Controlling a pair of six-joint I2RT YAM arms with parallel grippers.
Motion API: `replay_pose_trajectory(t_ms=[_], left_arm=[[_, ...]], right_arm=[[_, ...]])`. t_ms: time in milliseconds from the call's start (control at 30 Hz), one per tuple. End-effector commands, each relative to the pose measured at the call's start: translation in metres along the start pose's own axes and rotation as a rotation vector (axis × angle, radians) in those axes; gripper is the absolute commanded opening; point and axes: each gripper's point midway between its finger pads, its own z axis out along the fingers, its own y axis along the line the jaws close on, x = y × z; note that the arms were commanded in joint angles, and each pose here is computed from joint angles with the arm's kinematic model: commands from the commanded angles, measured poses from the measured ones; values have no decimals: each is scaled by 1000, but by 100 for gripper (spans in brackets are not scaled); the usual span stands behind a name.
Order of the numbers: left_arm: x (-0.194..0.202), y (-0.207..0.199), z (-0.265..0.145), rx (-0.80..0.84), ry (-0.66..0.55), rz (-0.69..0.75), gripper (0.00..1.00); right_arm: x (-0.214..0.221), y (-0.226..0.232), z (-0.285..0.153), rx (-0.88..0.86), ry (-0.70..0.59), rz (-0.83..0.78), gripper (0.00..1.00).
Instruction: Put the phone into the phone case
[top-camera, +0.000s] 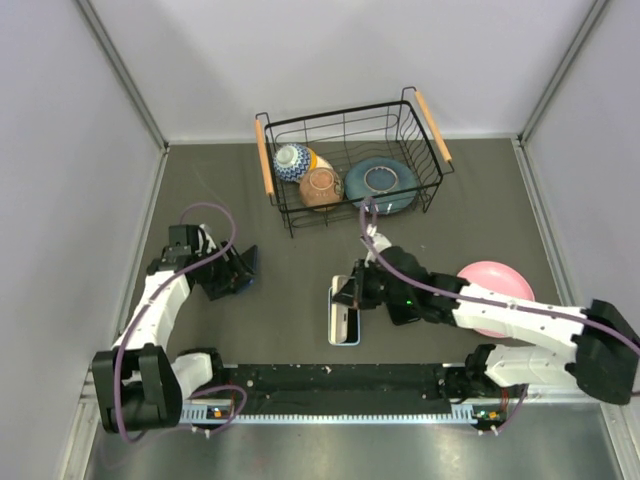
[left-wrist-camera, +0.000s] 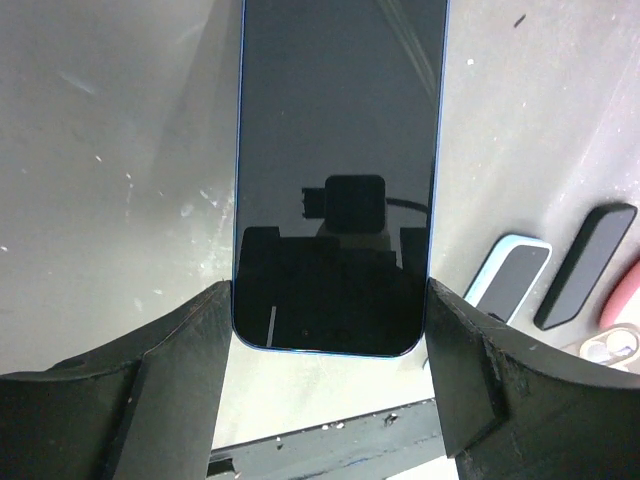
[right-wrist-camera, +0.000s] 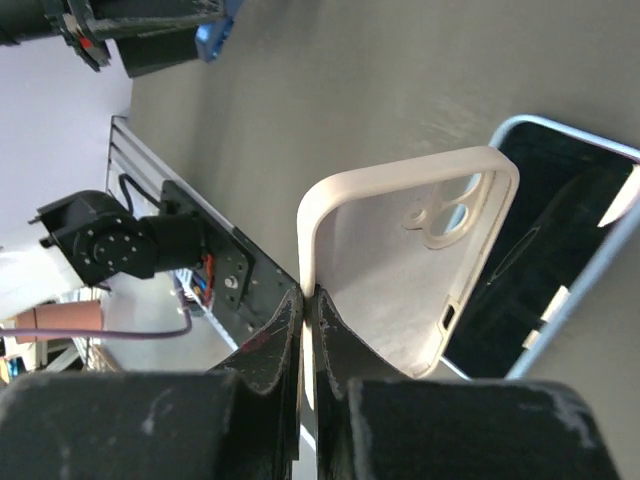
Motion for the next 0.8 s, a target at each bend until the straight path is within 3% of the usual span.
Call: replay_pose_trajectory(t_ms=[0, 200, 367, 533, 767], left_arm=[[1, -20, -6, 113, -26, -10, 41], [3, -23, -12, 122, -23, 2, 40], [2, -23, -14, 129, -39, 6, 40], [5, -26, -14, 144, -25, 10, 40], [8, -33, -16, 188, -13, 14, 39]], right_arm=[[-21, 68, 25, -127, -47, 50, 0], [-5, 77, 75, -91, 16, 167, 0], [2, 72, 104, -15, 36, 153, 0], [-1, 50, 124, 82, -3, 116, 16], [-16, 65, 127, 15, -59, -22, 41]])
